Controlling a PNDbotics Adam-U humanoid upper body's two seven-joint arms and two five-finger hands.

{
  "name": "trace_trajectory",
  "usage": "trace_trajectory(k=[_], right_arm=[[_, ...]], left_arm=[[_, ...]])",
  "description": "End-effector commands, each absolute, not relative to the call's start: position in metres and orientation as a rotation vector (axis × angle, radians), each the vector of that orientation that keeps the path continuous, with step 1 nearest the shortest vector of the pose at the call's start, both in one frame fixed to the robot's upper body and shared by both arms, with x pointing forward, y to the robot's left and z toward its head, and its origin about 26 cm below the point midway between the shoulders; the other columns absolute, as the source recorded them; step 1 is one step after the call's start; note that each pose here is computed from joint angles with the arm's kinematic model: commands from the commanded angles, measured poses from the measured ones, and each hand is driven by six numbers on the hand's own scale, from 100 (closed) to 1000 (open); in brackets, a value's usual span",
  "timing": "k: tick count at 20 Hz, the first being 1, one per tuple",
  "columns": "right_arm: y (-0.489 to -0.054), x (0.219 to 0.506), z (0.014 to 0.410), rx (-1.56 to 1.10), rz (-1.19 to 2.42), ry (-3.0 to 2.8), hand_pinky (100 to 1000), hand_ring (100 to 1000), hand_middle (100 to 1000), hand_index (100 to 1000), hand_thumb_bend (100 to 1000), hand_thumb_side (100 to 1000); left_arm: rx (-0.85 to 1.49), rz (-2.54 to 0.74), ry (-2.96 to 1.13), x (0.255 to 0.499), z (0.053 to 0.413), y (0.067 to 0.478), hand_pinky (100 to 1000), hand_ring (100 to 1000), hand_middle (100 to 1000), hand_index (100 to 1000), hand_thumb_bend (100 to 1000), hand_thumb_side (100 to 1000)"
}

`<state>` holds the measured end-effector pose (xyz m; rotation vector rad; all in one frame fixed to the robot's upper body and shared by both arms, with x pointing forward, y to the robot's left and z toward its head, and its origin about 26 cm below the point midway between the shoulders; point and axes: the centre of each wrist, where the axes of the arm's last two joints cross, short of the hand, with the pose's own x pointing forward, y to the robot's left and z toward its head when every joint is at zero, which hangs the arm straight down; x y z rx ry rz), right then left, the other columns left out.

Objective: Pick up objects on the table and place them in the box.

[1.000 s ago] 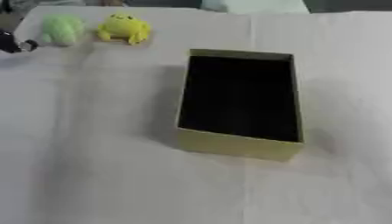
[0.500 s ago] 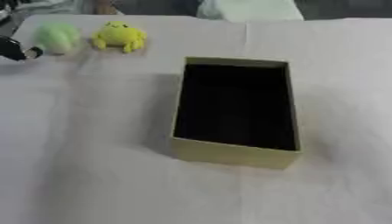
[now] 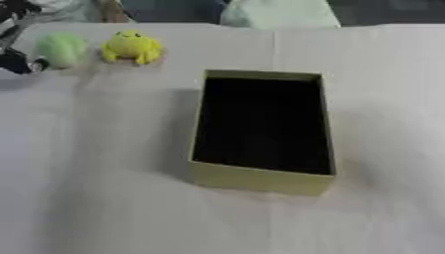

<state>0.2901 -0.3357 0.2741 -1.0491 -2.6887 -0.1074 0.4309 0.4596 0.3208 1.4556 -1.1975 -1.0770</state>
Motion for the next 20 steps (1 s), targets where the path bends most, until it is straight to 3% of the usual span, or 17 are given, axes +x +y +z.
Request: trace_trajectory(k=[1, 20], right_arm=[[-0.3367, 0.2860, 0.2856, -1.076, -0.096, -2.728, 770, 726, 691, 780, 100, 992], [-0.3365, 0.2860, 0.2877, -1.084, -0.109, -2.734, 765, 719, 682, 777, 147, 998]], left_arm=[[1.501, -1.060, -1.188, 0.4237, 0.3413, 0.4655, 873, 906, 969, 986, 435, 100], [1.483, -1.090, -1.155, 0.4205, 0.3501, 0.4686, 869, 905, 988, 981, 416, 100]])
